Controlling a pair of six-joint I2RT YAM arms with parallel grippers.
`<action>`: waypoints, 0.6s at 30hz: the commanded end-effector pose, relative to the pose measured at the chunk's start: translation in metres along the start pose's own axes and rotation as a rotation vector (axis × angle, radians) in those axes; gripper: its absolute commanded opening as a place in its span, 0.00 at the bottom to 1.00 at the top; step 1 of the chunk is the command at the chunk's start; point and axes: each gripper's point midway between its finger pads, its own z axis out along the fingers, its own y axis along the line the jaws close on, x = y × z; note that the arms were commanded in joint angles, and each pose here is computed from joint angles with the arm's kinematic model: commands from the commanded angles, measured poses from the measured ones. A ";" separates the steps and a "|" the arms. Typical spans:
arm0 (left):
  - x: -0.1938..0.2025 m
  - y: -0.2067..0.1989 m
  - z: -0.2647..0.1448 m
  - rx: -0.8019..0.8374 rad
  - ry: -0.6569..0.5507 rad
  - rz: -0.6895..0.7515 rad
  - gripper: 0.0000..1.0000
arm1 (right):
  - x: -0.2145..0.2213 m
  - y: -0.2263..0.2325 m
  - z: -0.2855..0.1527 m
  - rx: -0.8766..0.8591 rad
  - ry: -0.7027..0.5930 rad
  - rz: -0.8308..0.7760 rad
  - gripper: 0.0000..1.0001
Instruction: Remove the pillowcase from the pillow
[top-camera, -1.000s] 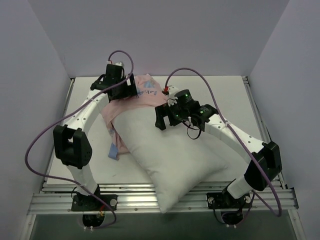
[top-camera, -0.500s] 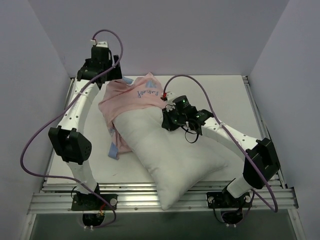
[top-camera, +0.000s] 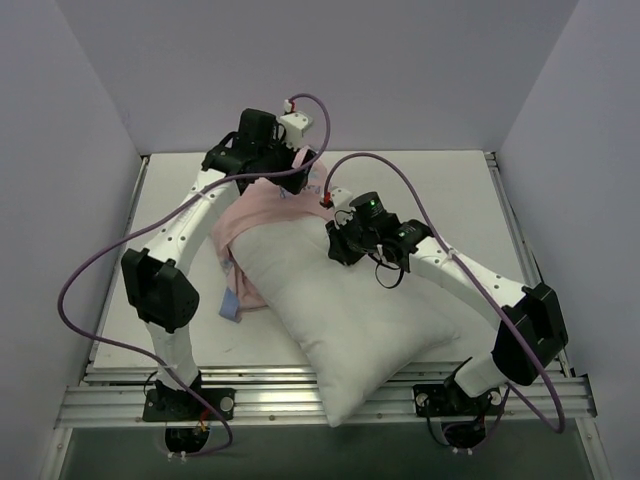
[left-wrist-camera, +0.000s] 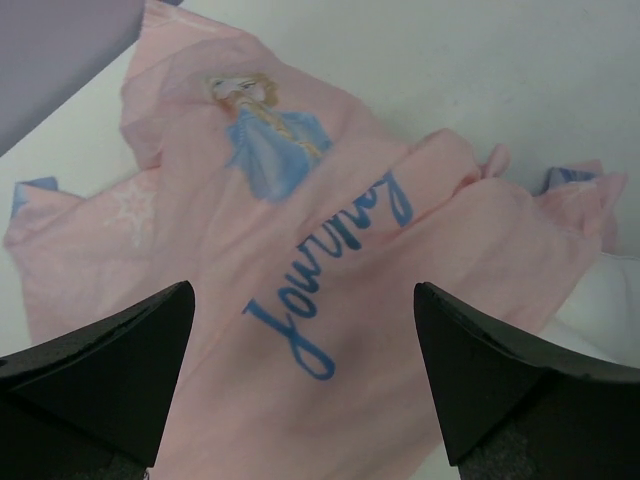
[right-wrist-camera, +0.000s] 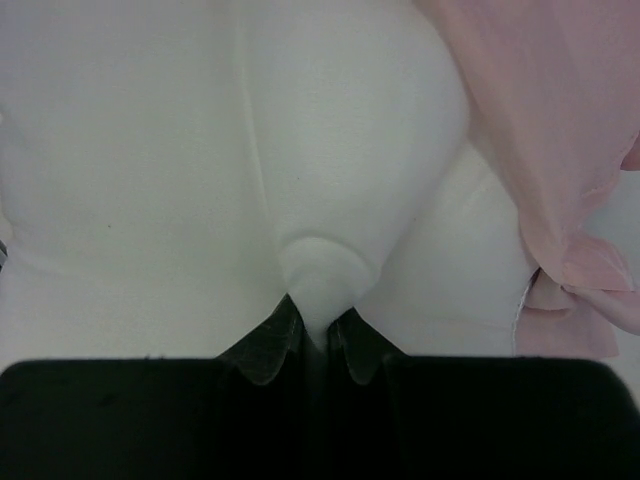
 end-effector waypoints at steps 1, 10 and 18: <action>0.003 -0.023 0.015 0.149 0.016 0.101 1.00 | 0.014 0.006 -0.015 -0.032 0.065 -0.032 0.00; 0.043 -0.031 0.035 0.198 0.140 0.111 0.91 | 0.016 0.006 -0.019 -0.022 0.067 -0.029 0.00; 0.059 -0.016 0.064 0.105 0.190 0.072 0.62 | 0.016 0.010 -0.020 -0.038 0.069 -0.028 0.00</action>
